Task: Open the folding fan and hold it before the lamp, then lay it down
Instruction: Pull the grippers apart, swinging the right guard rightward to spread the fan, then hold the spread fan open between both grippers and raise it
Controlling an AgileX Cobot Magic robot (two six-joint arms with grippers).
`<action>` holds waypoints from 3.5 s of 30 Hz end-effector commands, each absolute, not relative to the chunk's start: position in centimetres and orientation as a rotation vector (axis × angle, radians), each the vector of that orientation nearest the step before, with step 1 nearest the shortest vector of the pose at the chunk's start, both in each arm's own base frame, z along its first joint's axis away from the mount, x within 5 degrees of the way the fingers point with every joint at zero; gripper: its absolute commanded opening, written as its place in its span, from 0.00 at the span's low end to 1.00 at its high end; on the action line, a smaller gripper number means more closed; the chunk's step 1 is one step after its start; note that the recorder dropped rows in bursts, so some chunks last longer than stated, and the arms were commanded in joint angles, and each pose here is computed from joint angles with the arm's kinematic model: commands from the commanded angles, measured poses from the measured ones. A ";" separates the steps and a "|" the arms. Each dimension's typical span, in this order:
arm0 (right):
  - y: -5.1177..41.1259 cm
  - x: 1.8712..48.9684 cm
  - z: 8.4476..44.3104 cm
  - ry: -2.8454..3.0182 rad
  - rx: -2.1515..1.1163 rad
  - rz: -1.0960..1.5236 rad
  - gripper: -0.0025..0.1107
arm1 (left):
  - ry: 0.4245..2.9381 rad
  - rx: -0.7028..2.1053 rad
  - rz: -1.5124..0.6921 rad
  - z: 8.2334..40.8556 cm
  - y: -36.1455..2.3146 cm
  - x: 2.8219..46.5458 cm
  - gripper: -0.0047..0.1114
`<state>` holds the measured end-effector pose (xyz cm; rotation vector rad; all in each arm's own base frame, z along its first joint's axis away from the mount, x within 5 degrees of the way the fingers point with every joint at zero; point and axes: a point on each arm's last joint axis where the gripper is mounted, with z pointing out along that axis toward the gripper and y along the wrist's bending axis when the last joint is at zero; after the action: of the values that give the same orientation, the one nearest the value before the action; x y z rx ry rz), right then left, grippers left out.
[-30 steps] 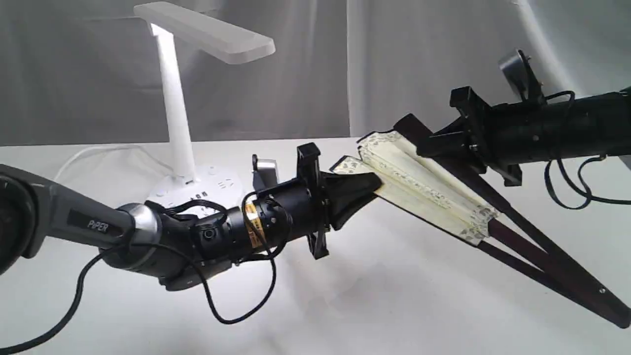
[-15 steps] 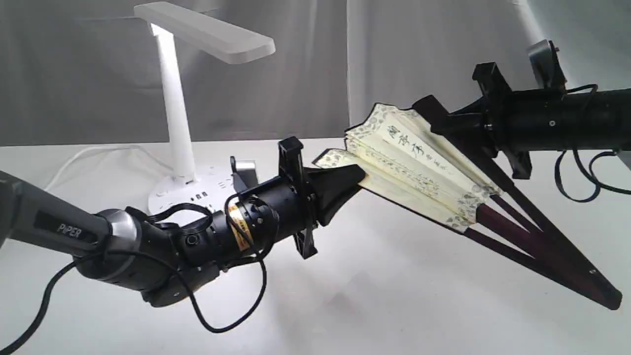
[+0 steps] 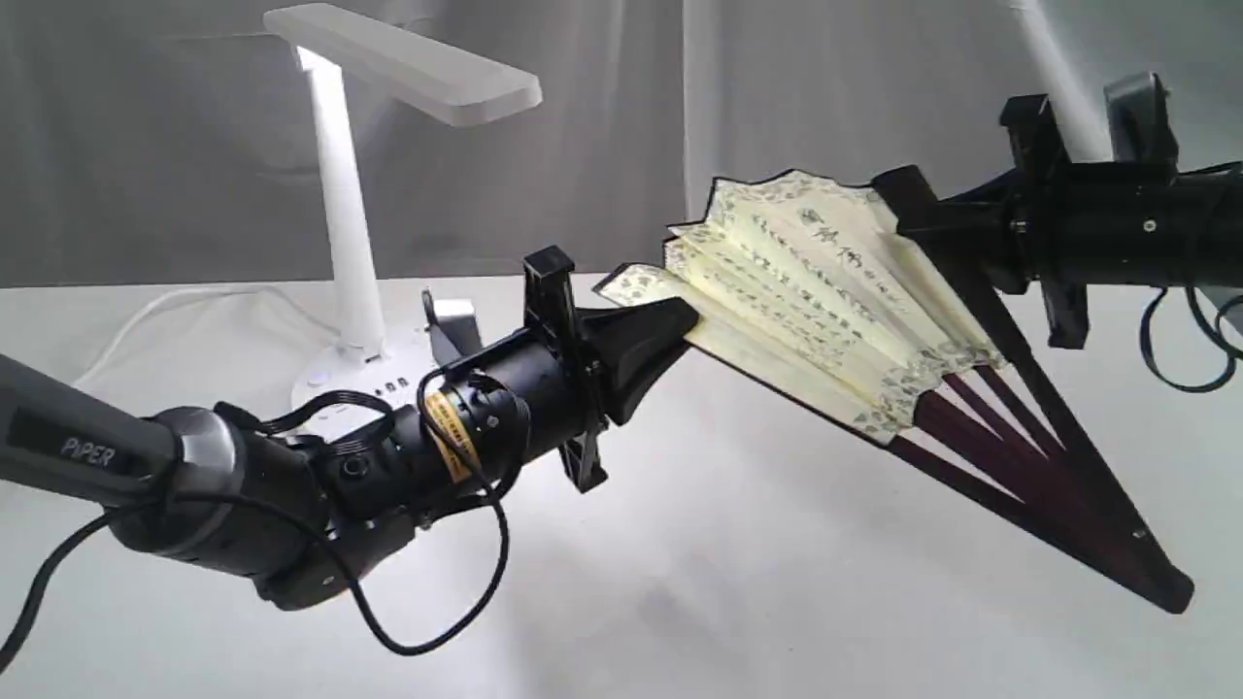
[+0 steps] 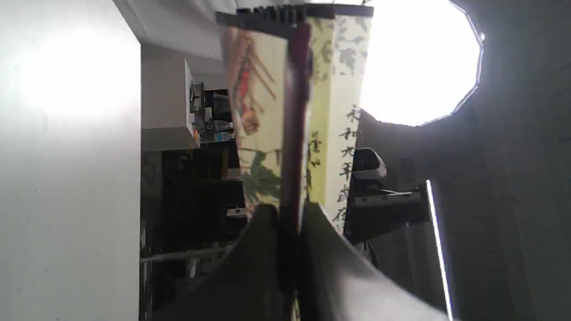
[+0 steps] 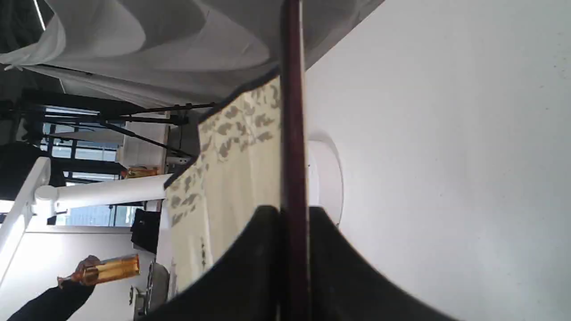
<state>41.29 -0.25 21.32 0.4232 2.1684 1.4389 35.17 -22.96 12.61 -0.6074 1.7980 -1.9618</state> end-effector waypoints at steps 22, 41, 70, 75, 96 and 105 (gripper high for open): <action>-5.0 39.1 20.6 2.141 0.489 1.511 0.02 | 1.652 -0.811 -1.740 14.5 -20.1 29.4 0.04; -7.5 38.4 20.8 2.099 0.528 1.525 0.02 | 1.431 -1.113 -1.522 15.6 -19.7 25.1 0.04; -12.9 37.2 21.1 1.964 0.685 1.465 0.02 | 1.173 -1.320 -1.372 16.8 -18.9 26.7 0.04; -13.3 37.1 21.1 1.957 0.701 1.450 0.02 | 1.145 -1.356 -1.349 16.7 -18.5 26.7 0.04; -15.5 36.8 20.6 1.930 0.857 1.352 0.02 | 1.122 -1.383 -1.339 16.7 -18.3 26.7 0.04; -16.4 36.0 20.4 1.961 0.838 1.351 0.02 | 1.135 -1.362 -1.357 16.9 -18.5 26.6 0.04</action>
<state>36.32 -15.39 20.74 0.8497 1.9314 1.4631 26.39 -19.56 15.75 -1.3141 1.2923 -1.3453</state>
